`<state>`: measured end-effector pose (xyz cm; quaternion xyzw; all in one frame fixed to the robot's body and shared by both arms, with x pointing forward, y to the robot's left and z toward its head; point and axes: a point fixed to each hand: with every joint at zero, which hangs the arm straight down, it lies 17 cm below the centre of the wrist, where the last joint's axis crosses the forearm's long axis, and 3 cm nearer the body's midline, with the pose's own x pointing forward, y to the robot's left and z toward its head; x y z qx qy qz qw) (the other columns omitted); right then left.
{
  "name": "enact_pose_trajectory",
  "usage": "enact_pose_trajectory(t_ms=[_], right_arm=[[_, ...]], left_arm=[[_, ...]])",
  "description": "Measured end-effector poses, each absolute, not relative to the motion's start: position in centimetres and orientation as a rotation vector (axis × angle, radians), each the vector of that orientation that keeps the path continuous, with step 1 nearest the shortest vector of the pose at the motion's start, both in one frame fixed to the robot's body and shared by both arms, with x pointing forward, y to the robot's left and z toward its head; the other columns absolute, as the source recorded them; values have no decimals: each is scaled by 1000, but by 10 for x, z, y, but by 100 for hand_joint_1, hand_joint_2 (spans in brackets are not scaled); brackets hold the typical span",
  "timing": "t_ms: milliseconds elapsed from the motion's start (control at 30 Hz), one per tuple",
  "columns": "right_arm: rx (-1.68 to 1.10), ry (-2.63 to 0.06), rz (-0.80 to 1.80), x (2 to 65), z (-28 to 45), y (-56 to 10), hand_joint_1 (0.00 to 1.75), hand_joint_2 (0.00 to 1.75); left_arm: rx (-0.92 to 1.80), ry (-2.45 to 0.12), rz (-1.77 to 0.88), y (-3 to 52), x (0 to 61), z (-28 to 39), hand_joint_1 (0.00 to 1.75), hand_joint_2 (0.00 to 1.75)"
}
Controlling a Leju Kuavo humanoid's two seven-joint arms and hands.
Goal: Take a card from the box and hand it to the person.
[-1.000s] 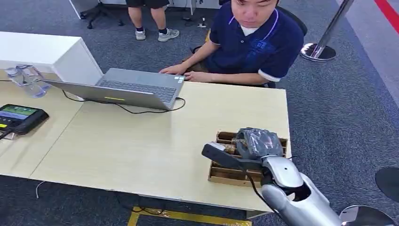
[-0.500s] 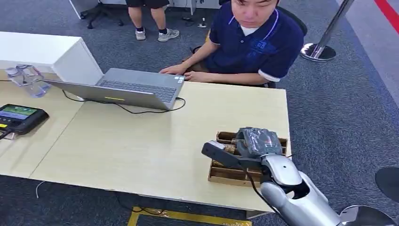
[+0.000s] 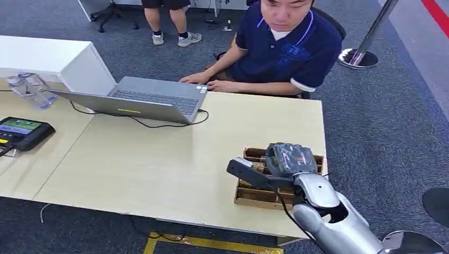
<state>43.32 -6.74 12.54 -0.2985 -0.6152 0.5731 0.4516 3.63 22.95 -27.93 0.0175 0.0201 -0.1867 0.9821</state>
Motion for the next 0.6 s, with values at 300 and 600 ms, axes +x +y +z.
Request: enact_pose_trajectory(t_ms=[300,600], right_arm=[[-735,-1517,1416,433,125,-68,87,175],[-732,-1518,1415,433,125,-67,105,175]], left_arm=[[37,39,-388,230,37,-279,0,0],[37,39,-388,230,37,-279,0,0]])
